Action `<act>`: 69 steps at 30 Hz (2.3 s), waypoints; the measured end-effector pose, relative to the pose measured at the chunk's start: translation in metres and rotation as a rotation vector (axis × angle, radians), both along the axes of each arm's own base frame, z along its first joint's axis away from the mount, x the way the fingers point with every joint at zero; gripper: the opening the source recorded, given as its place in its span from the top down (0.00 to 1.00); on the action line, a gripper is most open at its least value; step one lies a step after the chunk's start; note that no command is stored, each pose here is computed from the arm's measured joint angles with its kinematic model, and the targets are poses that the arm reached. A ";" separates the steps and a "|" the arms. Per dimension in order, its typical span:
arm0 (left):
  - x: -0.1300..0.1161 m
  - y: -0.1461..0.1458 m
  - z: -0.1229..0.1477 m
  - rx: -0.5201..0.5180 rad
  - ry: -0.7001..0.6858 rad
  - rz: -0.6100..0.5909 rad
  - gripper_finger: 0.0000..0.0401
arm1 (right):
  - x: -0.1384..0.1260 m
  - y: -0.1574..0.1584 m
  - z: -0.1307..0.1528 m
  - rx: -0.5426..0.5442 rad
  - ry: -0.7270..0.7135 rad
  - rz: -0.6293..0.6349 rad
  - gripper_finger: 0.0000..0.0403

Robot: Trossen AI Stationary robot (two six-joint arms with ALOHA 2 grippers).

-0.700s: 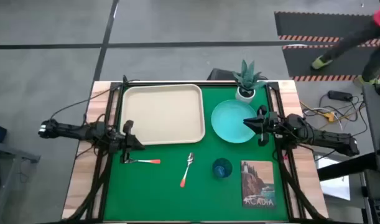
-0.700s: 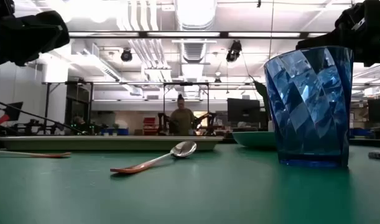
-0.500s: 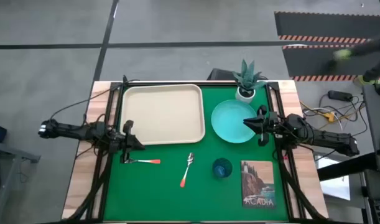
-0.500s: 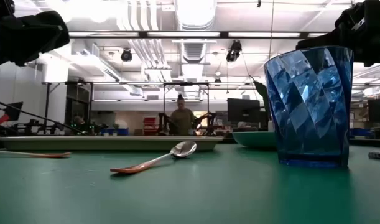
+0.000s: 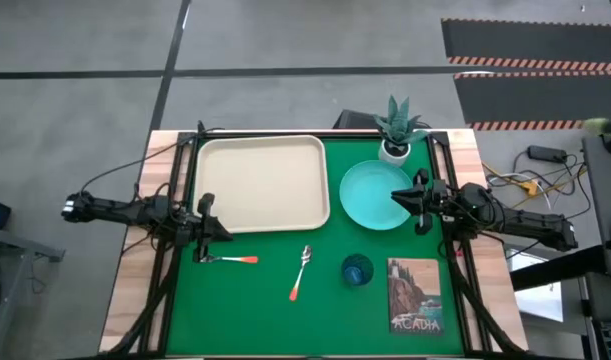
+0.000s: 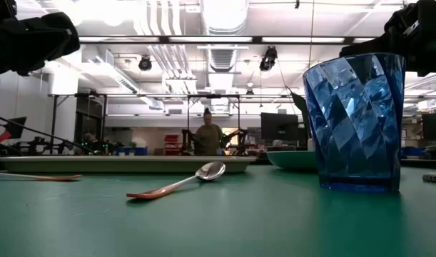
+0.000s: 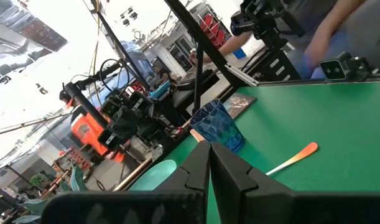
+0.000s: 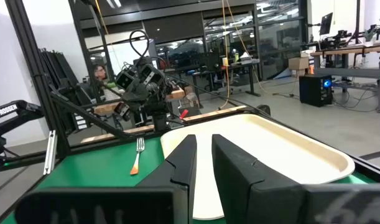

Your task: Pick and place plate/cup/fork/spoon on tray

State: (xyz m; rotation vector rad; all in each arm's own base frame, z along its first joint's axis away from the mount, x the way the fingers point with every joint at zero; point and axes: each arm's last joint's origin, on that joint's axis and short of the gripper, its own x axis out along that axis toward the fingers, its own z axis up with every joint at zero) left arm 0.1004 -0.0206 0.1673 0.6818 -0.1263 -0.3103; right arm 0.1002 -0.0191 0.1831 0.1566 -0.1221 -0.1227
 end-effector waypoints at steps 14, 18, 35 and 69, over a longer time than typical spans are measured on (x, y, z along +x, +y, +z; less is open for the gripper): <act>0.000 0.000 0.000 0.000 0.001 0.001 1.00 | 0.000 0.000 0.000 0.000 0.000 0.000 0.89; 0.000 0.000 0.000 0.000 0.000 0.000 1.00 | 0.000 0.000 0.000 0.000 0.000 0.000 0.89; 0.000 0.000 0.000 0.000 0.000 0.000 1.00 | 0.000 0.000 0.000 0.000 0.000 0.000 0.89; -0.002 0.000 0.021 -0.053 -0.206 -0.023 1.00 | -0.002 -0.001 0.014 -0.028 -0.140 -0.040 0.89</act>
